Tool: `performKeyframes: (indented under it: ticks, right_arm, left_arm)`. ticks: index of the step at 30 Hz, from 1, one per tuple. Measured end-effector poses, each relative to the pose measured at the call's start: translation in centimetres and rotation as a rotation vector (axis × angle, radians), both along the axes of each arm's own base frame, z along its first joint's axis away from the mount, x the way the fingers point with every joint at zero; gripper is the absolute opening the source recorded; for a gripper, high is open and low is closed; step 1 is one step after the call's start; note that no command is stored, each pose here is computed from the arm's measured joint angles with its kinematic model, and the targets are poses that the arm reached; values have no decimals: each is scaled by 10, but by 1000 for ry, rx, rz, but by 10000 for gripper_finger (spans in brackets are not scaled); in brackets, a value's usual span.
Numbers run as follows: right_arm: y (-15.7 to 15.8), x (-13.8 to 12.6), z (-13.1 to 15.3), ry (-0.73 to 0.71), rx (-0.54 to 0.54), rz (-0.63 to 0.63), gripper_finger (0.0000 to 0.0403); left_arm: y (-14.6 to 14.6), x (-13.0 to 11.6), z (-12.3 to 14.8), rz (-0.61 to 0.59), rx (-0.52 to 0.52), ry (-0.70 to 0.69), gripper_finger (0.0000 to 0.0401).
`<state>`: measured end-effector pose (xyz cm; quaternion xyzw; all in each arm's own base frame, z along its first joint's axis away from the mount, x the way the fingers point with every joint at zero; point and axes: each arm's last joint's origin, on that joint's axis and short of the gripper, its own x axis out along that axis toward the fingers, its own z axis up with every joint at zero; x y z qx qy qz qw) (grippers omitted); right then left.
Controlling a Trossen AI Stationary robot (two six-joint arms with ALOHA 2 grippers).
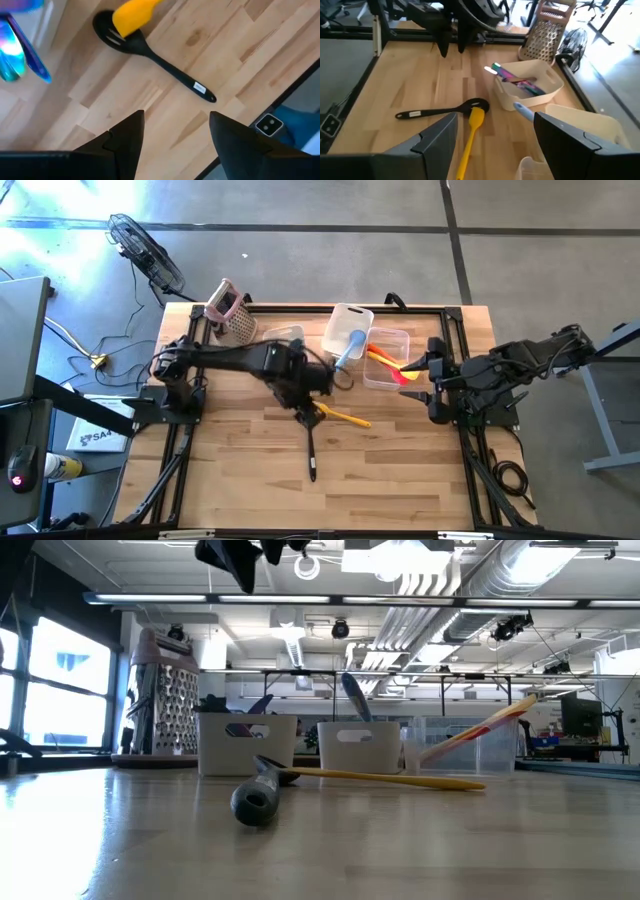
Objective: Pick & Place Kitchen Items
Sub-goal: Put the yellow spatula into the transparent bin
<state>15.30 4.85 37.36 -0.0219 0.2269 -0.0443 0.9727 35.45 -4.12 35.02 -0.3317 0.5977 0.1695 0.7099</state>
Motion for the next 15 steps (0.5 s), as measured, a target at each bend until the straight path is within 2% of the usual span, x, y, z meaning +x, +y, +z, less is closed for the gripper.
performKeyframes:
  ticks: [7,15]
  right_arm:
    - [5,10,-27,25,38,38,255]
    - [20,31,-59,-24,170,193,255]
  left_arm:
    - [-44,0,-1,113,38,-43,218]
    - [-88,0,-5,125,12,-102,218]
